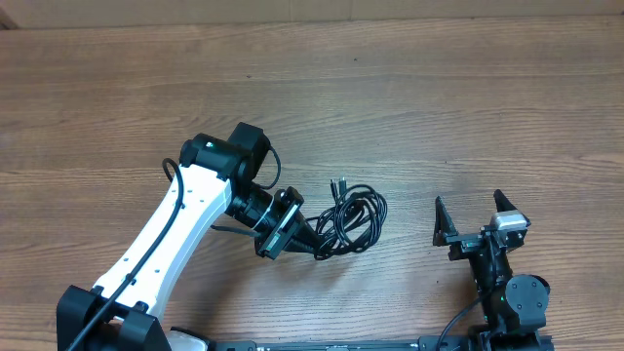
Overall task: Untangle cables
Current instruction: 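Lift the grasped cable bundle with the left gripper toward the center, then open the right gripper and move it toward the held cable bundle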
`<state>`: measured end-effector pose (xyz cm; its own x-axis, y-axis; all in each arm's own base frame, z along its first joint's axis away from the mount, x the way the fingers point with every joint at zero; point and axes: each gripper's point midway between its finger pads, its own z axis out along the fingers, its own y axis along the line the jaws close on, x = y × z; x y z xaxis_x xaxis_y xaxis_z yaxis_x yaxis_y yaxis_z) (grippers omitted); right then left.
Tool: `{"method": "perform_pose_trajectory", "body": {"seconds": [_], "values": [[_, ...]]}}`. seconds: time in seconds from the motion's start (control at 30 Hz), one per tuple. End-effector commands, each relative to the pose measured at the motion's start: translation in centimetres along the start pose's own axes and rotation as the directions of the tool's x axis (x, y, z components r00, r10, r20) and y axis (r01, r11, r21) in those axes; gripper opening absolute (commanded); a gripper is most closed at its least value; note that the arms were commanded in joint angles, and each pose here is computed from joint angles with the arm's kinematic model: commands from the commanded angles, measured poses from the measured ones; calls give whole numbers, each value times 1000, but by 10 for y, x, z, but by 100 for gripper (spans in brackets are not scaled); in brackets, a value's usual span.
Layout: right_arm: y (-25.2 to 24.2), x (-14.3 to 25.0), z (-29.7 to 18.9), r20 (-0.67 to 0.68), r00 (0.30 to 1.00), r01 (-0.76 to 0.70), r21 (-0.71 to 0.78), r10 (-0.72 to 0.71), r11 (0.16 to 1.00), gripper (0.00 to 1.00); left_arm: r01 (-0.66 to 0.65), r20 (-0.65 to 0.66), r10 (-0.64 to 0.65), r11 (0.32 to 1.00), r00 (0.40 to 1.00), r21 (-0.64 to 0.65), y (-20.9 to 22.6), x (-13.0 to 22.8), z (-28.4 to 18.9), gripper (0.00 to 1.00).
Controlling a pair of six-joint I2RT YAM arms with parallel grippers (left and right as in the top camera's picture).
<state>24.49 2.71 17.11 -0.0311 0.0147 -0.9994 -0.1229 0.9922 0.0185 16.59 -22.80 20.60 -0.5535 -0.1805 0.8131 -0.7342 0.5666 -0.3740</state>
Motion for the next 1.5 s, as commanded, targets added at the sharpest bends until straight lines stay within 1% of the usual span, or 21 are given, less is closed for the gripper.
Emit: {"method": "perform_pose_trajectory", "body": {"seconds": [0.0,0.07,0.13,0.17,0.2,0.27,0.33,0.37,0.47,0.57,0.6,0.63,0.8,0.87,1.0,1.07,1.1,1.23,1.3,1.33,1.47], "values": [[-1,1,0,6,1000,1,7,-1,1000,100,122,-96,-116,991,989,57,-13,20,-3,4],[3,1,0,8,1000,-13,-18,13,1000,100,169,-89,-163,984,983,55,-13,18,-4,4],[10,0,0,4,990,-139,-60,139,988,100,207,-75,-203,977,976,54,-12,14,-6,4],[14,-1,-1,-6,975,-223,-81,224,971,100,217,-70,-213,975,975,56,-12,13,-7,4],[18,-1,-1,-25,949,-315,-104,314,943,100,232,-63,-228,971,972,57,-12,11,-8,4],[30,-3,-4,-80,893,-450,-156,443,879,100,263,-46,-261,963,964,57,-11,7,-9,4],[41,-6,-9,-144,837,-547,-192,528,815,100,297,-29,-296,953,955,56,-10,3,-11,4],[49,-8,-13,-192,797,-603,-207,573,770,100,310,-21,-309,949,951,61,-10,1,-12,4],[59,-11,-22,-276,747,-660,-210,604,721,100,330,-4,-331,941,944,70,-10,-4,-15,4],[65,-15,-34,-352,679,-723,-171,644,669,100,328,5,-329,941,944,83,-11,-8,-18,4],[67,-17,-38,-378,648,-748,-154,661,645,100,327,12,-329,941,944,87,-11,-10,-19,4],[72,-18,-45,-426,589,-790,-125,687,600,100,334,34,-337,939,941,87,-11,-14,-19,4],[92,-24,-54,-553,457,-866,-101,697,489,100,341,101,-349,936,932,87,-8,-26,-20,4],[101,-27,-56,-596,422,-886,-113,683,449,100,345,106,-353,935,930,87,-8,-27,-21,4],[106,-47,-51,-595,427,-896,-178,681,406,100,344,101,-352,935,931,88,-8,-27,-20,4],[105,-56,-48,-568,451,-888,-210,689,409,100,345,101,-353,934,930,88,-8,-27,-21,4],[105,-64,-48,-554,458,-887,-235,696,397,100,345,95,-353,934,931,89,-9,-26,-20,4],[104,-94,-47,-518,433,-900,-299,738,318,100,344,41,-349,934,936,101,-14,-18,-20,4],[104,-97,-48,-534,372,-926,-271,759,263,100,349,24,-353,931,935,110,-17,-16,-20,4],[104,-94,-47,-551,320,-946,-233,771,226,100,348,22,-353,930,935,116,-19,-16,-20,4],[106,-66,-48,-607,56,-997,4,793,73,100,348,19,-353,928,935,131,-24,-18,-21,4]]}}
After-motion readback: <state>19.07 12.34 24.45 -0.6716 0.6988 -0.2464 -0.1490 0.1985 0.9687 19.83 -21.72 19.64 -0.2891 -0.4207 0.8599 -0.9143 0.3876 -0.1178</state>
